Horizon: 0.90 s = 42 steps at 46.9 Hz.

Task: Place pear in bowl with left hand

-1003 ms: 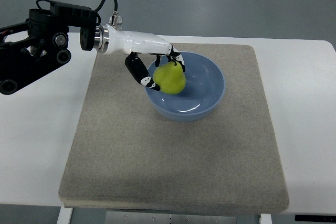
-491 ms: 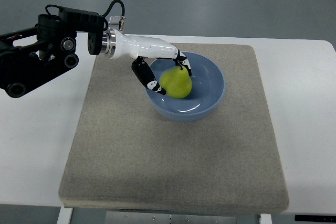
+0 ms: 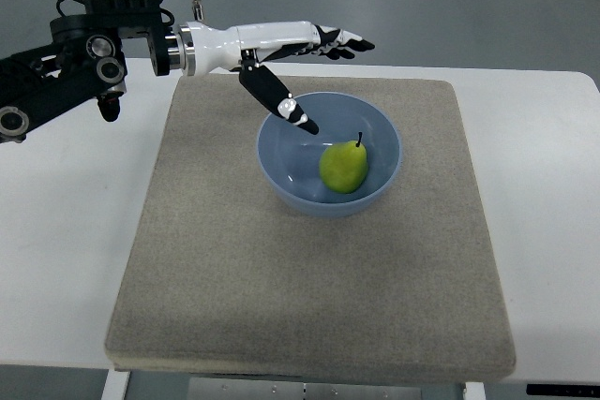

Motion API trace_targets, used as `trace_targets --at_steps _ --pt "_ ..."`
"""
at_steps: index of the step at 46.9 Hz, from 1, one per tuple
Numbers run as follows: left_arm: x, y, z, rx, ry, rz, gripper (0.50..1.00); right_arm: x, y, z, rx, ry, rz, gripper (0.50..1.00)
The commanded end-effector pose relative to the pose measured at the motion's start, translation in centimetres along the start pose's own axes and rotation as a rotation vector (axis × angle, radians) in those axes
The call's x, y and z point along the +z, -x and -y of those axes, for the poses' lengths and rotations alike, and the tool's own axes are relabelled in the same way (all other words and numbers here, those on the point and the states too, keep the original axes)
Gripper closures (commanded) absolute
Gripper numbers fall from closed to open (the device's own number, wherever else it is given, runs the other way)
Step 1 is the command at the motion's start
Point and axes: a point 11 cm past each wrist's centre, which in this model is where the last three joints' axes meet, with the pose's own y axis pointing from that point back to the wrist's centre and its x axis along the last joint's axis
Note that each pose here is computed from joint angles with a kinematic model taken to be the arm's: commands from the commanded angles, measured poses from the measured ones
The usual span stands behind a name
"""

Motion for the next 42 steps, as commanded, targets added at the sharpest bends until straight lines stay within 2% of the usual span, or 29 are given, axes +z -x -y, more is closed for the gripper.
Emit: trace_targets --at_steps 1,8,14,28,35,42 --pt "0.1 -1.6 -0.6 0.087 0.067 -0.181 0.506 0.0 0.0 0.0 0.0 0.0 0.001 0.576" --pt "0.2 -5.2 -2.1 0.233 0.163 -0.374 0.506 0.0 0.0 0.0 0.0 0.0 -0.001 0.576" --pt "-0.7 -7.1 -3.3 0.32 0.198 -0.485 0.506 0.0 0.0 0.0 0.0 0.001 -0.001 0.576" --pt "-6.1 -9.4 -7.3 0.533 0.215 -0.73 0.506 0.0 0.0 0.0 0.0 0.0 -0.001 0.574" --pt "-6.8 -8.6 -6.2 0.522 0.258 -0.911 0.506 0.1 0.0 0.0 0.0 0.001 -0.001 0.576" --pt "-9.3 -8.8 -7.5 0.582 0.232 -1.065 0.506 0.0 0.0 0.0 0.0 0.0 0.002 0.576"
